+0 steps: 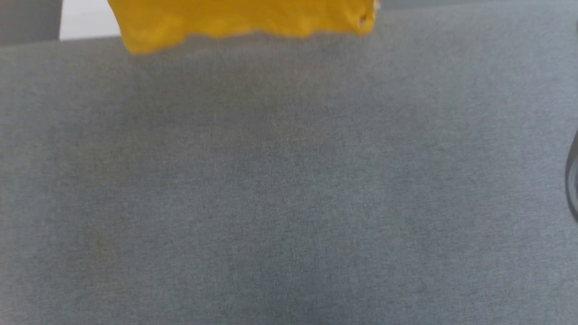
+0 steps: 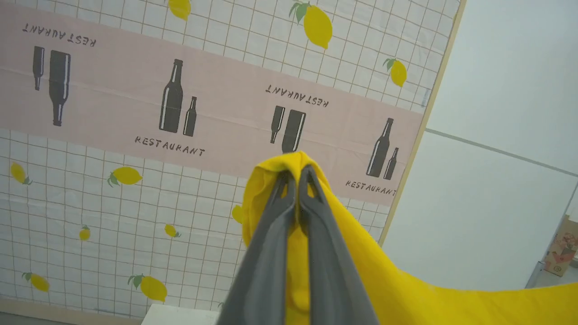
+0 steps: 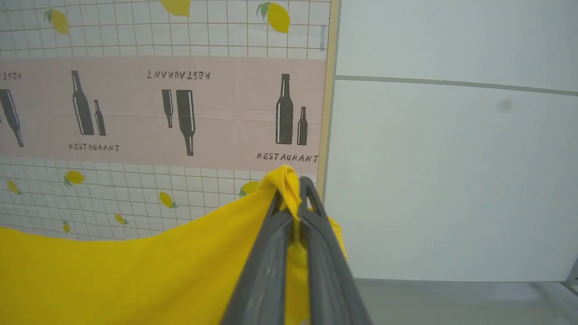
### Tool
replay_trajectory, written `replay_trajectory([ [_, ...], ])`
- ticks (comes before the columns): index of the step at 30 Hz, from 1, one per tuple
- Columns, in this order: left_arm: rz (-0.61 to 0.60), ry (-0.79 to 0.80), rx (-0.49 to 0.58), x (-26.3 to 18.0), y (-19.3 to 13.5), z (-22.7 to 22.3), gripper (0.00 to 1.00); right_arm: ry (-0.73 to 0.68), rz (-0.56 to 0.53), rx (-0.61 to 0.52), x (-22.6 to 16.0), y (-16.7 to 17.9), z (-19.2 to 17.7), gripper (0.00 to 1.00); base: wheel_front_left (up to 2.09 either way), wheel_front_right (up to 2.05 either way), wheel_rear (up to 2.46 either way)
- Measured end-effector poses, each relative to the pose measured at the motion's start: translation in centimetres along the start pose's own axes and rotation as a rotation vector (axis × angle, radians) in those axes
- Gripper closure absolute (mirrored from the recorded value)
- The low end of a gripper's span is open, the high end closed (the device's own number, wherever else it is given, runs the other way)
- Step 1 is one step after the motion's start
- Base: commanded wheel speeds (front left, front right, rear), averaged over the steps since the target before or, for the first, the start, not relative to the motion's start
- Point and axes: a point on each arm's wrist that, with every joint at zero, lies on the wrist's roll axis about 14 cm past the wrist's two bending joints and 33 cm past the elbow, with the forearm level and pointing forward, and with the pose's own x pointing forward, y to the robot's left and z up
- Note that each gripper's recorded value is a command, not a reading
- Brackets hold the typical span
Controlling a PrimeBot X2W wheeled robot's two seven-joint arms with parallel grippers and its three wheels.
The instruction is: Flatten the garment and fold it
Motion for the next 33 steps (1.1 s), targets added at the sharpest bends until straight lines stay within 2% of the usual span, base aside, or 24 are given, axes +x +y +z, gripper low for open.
replay_trajectory([
  [5, -0.028, -0.099, -0.032, 1.7, 0.1, -0.3, 1.00, -0.056, -0.004, -0.043, 2.0, 0.1, -1.3, 1.00, 0.00, 0.00, 0.00],
  [8, -0.035, -0.066, -0.050, 2.2, 0.5, -3.2, 1.00, -0.050, 0.009, -0.047, 2.9, 0.7, -3.5, 1.00, 0.00, 0.00, 0.00],
  [14, -0.009, 0.024, -0.049, 2.0, 3.4, -9.0, 1.00, 0.012, 0.054, -0.063, 4.2, 2.4, -9.0, 1.00, 0.00, 0.00, 0.00],
  [20, 0.025, 0.093, -0.045, 1.0, 6.3, -12.2, 1.00, 0.061, 0.090, -0.084, 4.7, 3.9, -12.5, 1.00, 0.00, 0.00, 0.00],
  [26, 0.027, 0.187, -0.046, -0.5, 7.0, -12.9, 1.00, 0.128, 0.113, -0.119, 3.7, 4.8, -13.7, 1.00, 0.00, 0.00, 0.00],
  [28, 0.003, 0.300, -0.033, -2.5, 6.9, -13.7, 1.00, 0.179, 0.155, -0.143, 2.7, 6.2, -14.6, 1.00, 0.00, 0.00, 0.00],
  [33, -0.058, 0.370, -0.050, -5.8, 6.2, -13.5, 1.00, 0.228, 0.177, -0.059, 0.9, 7.5, -16.0, 1.00, 0.00, 0.00, 0.00],
])
